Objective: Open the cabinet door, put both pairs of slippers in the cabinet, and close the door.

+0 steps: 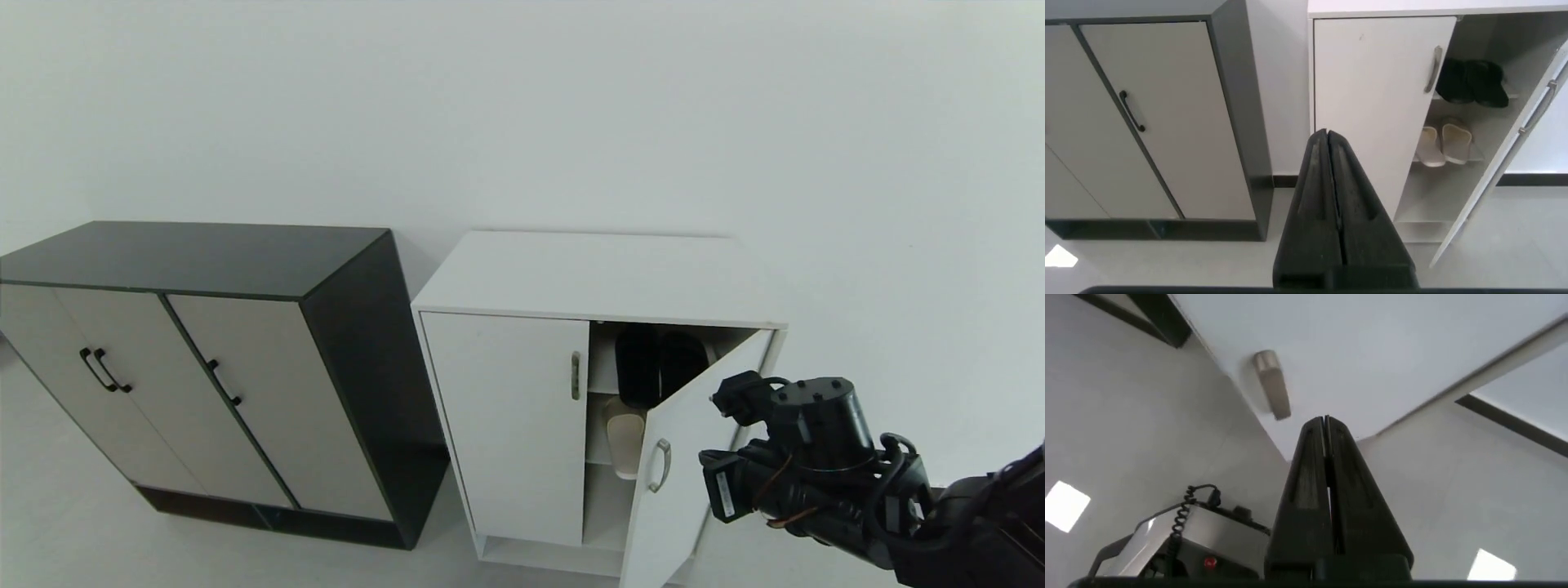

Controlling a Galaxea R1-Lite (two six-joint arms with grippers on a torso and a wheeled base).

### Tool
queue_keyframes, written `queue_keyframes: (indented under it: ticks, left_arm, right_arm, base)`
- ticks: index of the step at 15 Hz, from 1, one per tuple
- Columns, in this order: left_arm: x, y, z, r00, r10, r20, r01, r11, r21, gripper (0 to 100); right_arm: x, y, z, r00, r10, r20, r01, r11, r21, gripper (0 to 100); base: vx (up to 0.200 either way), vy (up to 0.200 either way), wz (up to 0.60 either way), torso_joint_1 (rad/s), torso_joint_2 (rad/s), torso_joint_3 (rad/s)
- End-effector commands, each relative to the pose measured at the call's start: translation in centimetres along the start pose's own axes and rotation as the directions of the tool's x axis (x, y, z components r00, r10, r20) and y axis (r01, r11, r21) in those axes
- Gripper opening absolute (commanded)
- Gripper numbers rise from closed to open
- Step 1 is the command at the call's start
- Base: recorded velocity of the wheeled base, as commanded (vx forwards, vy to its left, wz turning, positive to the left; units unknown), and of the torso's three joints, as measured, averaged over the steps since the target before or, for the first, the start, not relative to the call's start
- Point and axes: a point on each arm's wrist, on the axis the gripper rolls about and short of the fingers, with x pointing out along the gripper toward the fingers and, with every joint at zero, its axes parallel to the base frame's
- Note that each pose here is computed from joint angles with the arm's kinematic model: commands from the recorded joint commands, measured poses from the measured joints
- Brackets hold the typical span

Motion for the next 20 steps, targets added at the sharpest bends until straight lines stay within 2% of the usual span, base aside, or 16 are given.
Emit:
queue_keyframes:
  ticks: [1, 5, 7, 15, 20]
  left_arm:
    - [0.0, 0.0, 0.0, 1.000, 0.000, 0.000, 0.000, 1.000, -0.001, 0]
    - [0.0, 0.0, 0.0, 1.000, 0.000, 0.000, 0.000, 1.000, -0.001, 0]
    - [0.0, 0.0, 0.0, 1.000, 0.000, 0.000, 0.000, 1.000, -0.001, 0]
    - [0.0, 0.0, 0.0, 1.000, 0.000, 0.000, 0.000, 1.000, -0.001, 0]
    - [0.0, 0.0, 0.0, 1.000, 0.000, 0.000, 0.000, 1.000, -0.002, 0]
  right_arm:
    - [-1.3, -0.3, 0.3, 1.000, 0.007, 0.027, -0.007, 1.000, 0.005, 0]
    - [2.0, 0.4, 0.9, 0.999, 0.008, 0.035, -0.008, 1.000, 0.013, 0]
    - [3.3, 0.7, 1.5, 0.997, 0.010, 0.079, -0.012, 1.000, 0.020, 0]
    - [8.1, 0.5, 3.0, 0.993, -0.017, 0.120, 0.012, 0.999, 0.047, 0]
    - [11.1, 0.1, 4.4, 0.985, -0.039, 0.165, 0.016, 0.990, 0.141, 0]
  base:
    - [0.000, 0.000, 0.00, 0.000, 0.00, 0.000]
    - [0.000, 0.000, 0.00, 0.000, 0.00, 0.000]
    - [0.000, 0.000, 0.00, 0.000, 0.00, 0.000]
    - [0.000, 0.000, 0.00, 0.000, 0.00, 0.000]
    - [0.000, 0.000, 0.00, 0.000, 0.00, 0.000]
